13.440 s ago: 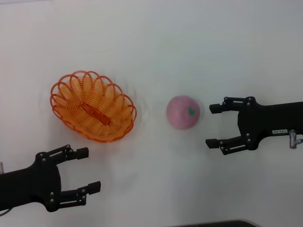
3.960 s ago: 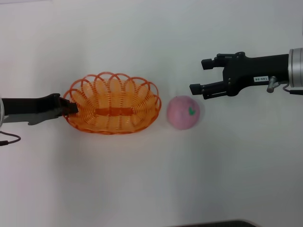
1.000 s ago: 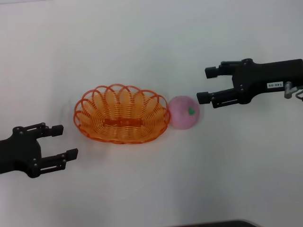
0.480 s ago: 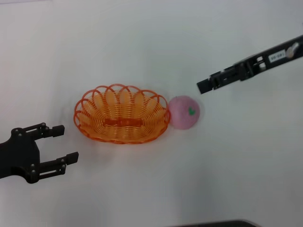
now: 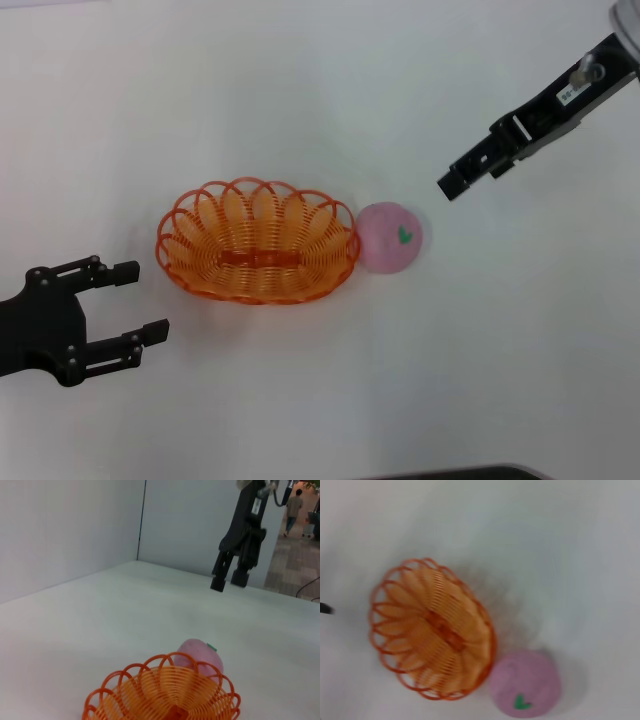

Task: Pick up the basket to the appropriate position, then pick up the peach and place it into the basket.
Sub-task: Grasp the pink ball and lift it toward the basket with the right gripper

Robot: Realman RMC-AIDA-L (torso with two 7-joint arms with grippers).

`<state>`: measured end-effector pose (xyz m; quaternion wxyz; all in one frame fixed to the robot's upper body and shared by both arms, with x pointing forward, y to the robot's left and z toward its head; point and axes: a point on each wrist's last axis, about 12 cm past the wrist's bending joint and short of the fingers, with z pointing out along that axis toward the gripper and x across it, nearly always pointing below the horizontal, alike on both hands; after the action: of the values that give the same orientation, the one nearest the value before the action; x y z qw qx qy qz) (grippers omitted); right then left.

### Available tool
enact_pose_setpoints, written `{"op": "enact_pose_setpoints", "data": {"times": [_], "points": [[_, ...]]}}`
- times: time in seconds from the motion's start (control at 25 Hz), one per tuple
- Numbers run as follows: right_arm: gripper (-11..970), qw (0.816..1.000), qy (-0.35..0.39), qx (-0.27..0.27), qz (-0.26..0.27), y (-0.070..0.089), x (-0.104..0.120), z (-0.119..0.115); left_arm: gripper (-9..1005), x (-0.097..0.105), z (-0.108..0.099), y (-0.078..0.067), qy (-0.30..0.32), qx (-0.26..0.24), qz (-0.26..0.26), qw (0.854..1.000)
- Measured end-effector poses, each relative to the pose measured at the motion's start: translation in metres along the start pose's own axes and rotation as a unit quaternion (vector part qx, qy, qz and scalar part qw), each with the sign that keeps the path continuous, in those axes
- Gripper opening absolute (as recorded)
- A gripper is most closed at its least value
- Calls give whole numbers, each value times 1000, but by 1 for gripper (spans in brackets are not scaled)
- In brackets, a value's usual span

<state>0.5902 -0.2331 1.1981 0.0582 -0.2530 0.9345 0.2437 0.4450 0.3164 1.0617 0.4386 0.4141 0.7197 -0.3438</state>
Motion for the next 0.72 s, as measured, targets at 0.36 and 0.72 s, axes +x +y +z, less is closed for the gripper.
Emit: {"op": "enact_pose_setpoints", "data": {"times": [0.36, 0.72], "points": [[883, 992, 60, 89, -68, 21, -22, 15, 743, 2, -1, -1, 0, -4, 2, 1000], [884, 970, 36, 98, -219, 26, -34, 22, 743, 0, 0, 1, -3, -6, 4, 1000]]}}
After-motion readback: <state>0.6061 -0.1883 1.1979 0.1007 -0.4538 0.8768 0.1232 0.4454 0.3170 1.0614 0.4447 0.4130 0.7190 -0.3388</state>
